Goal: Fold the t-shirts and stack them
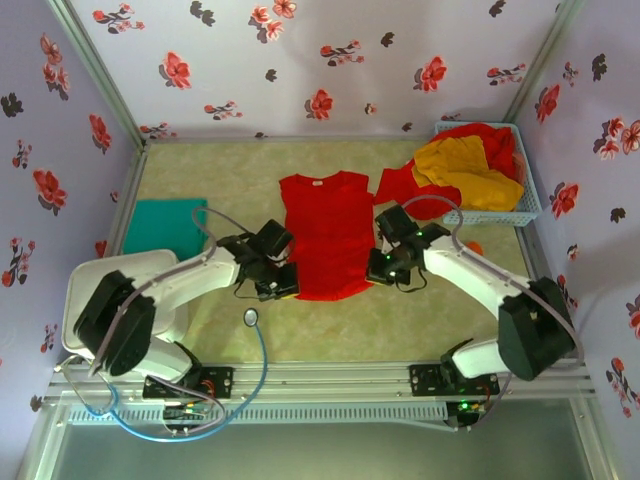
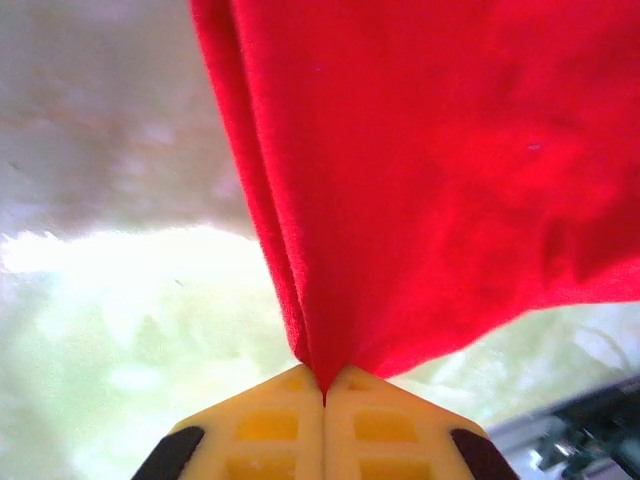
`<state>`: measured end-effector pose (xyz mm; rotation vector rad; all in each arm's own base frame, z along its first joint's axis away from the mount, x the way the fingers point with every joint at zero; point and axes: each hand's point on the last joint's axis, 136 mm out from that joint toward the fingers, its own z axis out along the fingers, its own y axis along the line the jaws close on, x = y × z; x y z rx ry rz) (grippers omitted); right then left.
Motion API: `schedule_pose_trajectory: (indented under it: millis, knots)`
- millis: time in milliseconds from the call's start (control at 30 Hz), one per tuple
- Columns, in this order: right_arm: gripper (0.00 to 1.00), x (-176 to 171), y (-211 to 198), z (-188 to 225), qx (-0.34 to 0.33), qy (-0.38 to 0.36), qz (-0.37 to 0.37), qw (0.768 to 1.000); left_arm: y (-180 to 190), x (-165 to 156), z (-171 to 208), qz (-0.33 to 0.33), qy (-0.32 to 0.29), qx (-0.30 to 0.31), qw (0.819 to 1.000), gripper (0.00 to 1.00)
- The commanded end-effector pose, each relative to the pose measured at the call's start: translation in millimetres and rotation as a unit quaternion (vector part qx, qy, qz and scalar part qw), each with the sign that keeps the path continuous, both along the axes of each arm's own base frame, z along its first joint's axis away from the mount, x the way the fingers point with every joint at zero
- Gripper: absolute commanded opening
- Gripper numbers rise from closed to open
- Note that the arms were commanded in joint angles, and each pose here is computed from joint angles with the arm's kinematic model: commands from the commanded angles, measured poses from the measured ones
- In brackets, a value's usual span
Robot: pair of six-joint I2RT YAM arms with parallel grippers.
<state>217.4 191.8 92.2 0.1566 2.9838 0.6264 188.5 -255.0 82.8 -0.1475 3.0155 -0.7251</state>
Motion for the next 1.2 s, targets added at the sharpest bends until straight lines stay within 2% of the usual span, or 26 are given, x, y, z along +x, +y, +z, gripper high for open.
schedule_pose_trajectory:
  millis: [0,200,367,500,667,933,1167]
  knots:
    - [0.00,-18,-15,17,-0.019,0.004,-0.008,1.000,7,-9,23,0.035,0.000,-0.004,0.999,0.00]
    - [0.00,-17,-19,58,-0.003,-0.028,-0.024,0.999,16,-13,69,0.066,-0.027,-0.036,0.997,0.00]
    - [0.00,-1,-11,87,0.031,-0.064,-0.049,0.996,15,2,103,0.061,-0.065,-0.050,0.995,0.00]
    - [0.00,21,-3,97,0.059,-0.066,-0.059,0.994,16,16,96,0.052,-0.061,-0.031,0.996,0.00]
    - [0.00,49,2,111,0.066,-0.081,-0.063,0.993,21,39,99,0.065,-0.072,-0.035,0.995,0.00]
    - [0.00,78,7,111,0.096,-0.069,-0.072,0.990,17,79,111,0.055,-0.081,-0.040,0.994,0.00]
    - [0.00,112,6,114,0.105,-0.068,-0.073,0.989,16,113,107,0.054,-0.079,-0.038,0.995,0.00]
